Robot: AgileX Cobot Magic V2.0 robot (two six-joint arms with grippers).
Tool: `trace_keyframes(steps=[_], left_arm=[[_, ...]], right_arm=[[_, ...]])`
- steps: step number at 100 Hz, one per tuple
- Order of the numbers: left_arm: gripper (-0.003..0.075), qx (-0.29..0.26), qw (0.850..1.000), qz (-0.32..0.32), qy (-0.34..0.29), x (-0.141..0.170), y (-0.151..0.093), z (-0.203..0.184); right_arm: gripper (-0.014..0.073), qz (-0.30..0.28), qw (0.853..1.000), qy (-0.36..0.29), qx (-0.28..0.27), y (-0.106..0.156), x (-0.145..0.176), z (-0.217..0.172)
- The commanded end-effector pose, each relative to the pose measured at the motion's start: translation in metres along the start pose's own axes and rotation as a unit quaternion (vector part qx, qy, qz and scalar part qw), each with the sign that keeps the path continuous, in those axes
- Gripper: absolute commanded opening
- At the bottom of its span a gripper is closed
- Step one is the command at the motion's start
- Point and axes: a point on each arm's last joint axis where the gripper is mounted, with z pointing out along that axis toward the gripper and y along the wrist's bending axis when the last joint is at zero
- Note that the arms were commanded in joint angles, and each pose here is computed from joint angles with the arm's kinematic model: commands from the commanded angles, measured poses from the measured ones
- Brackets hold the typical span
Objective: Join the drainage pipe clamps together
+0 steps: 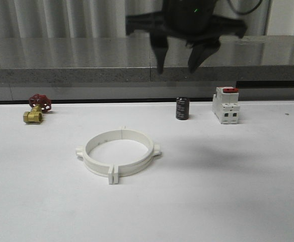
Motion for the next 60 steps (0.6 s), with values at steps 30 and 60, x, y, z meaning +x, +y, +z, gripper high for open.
trace_keyframes(steps=[30,60], left_arm=[[-0.002,0.016,0.999,0.001,-0.043,-0.014,-0.004,-0.003],[-0.002,0.016,0.999,0.001,-0.043,-0.014,-0.004,-0.003]], right_arm=[[0.0426,-0.018,0.995,-0.09,0.038,-0.114,0.02,-0.119],[0.0426,-0.016,0.991,-0.13,0.019,-0.146,0.108,-0.182]])
